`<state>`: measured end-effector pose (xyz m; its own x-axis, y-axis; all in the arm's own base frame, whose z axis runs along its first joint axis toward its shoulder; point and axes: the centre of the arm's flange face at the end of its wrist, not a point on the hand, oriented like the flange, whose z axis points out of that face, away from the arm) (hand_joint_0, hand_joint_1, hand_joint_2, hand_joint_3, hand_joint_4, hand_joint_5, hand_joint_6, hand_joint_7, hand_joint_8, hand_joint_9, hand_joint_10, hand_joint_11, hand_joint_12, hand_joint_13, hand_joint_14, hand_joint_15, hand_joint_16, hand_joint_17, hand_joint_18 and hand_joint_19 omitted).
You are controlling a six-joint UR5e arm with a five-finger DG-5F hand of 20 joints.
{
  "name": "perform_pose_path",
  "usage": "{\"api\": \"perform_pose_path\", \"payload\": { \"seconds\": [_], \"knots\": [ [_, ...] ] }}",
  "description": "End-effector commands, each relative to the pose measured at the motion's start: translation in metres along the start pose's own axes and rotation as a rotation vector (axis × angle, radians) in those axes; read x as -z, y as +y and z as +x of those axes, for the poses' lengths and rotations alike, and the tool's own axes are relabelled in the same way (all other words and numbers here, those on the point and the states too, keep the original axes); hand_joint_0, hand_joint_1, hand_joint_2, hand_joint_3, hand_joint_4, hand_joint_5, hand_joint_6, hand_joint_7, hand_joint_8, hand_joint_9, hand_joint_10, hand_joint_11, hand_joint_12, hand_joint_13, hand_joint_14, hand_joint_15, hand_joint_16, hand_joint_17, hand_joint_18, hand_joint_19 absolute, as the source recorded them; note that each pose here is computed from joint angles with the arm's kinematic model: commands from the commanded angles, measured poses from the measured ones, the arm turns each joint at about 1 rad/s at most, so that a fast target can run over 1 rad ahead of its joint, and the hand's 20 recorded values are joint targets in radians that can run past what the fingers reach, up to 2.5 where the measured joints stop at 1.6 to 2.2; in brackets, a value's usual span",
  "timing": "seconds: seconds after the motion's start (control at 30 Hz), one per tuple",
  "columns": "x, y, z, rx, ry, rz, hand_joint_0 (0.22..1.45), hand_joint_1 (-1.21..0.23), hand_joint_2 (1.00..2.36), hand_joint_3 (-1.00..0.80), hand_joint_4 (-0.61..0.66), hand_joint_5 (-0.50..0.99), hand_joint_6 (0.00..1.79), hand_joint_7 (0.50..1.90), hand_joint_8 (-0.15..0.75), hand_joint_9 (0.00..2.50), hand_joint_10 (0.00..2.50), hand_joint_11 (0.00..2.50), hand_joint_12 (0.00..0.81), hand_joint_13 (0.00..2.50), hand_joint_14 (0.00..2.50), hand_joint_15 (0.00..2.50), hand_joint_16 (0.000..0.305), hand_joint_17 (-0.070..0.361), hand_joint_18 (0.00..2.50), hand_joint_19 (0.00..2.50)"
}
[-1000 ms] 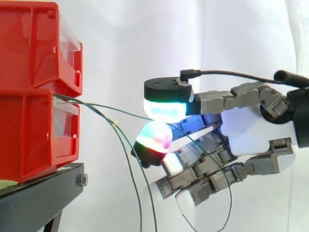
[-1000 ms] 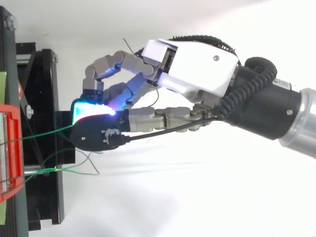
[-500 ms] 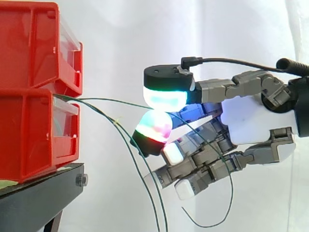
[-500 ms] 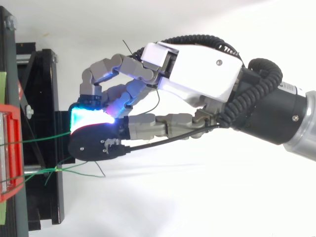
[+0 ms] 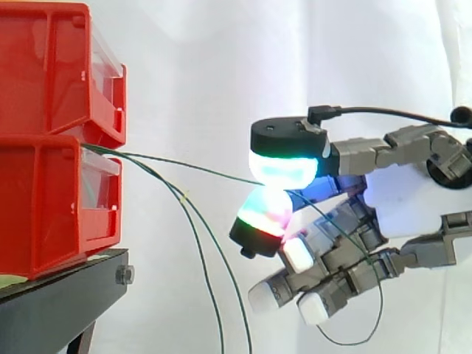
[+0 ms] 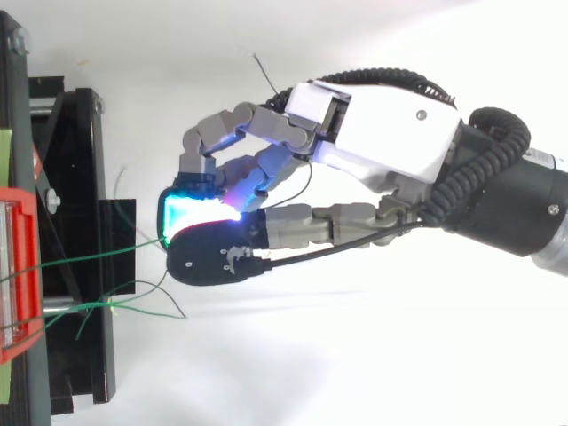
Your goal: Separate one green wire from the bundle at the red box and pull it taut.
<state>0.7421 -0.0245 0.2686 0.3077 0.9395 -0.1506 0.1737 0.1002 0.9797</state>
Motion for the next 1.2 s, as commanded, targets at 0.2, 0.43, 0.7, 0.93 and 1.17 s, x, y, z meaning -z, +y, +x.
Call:
{"api": "perform_pose_path", "payload": {
  "seconds": [0.2, 0.43, 0.7, 0.93, 1.17],
  "knots": [
    [-0.0019, -0.0084, -0.0012, -0.036, -0.008, -0.028, 0.64, -0.76, 1.02, -0.16, 0.05, -0.15, 0.92, 1.15, 0.296, 1.0, 0.02, 0.6, 0.37, 0.63, 0.01, 0.35, 0.053, 0.12, 0.65, 0.52],
    [-0.0005, -0.0079, 0.0032, -0.008, -0.001, -0.029, 0.64, -0.76, 1.02, -0.16, 0.05, -0.15, 0.92, 1.15, 0.295, 1.0, 0.02, 0.6, 0.369, 0.63, 0.01, 0.35, 0.054, 0.12, 0.65, 0.53],
    [-0.0002, -0.0082, 0.003, 0.015, -0.002, -0.026, 0.64, -0.76, 1.02, -0.16, 0.05, -0.14, 0.92, 1.16, 0.296, 1.0, 0.02, 0.59, 0.37, 0.63, 0.02, 0.35, 0.053, 0.12, 0.65, 0.53],
    [-0.0002, -0.0082, 0.0028, 0.015, -0.004, -0.026, 0.64, -0.76, 1.02, -0.16, 0.05, -0.14, 0.92, 1.16, 0.296, 1.0, 0.02, 0.6, 0.371, 0.63, 0.01, 0.35, 0.054, 0.12, 0.65, 0.52],
    [0.0001, -0.0081, 0.0039, 0.016, -0.002, -0.026, 0.64, -0.76, 1.02, -0.16, 0.05, -0.14, 0.92, 1.16, 0.297, 1.0, 0.02, 0.6, 0.371, 0.63, 0.02, 0.35, 0.054, 0.121, 0.65, 0.52]
  ]
}}
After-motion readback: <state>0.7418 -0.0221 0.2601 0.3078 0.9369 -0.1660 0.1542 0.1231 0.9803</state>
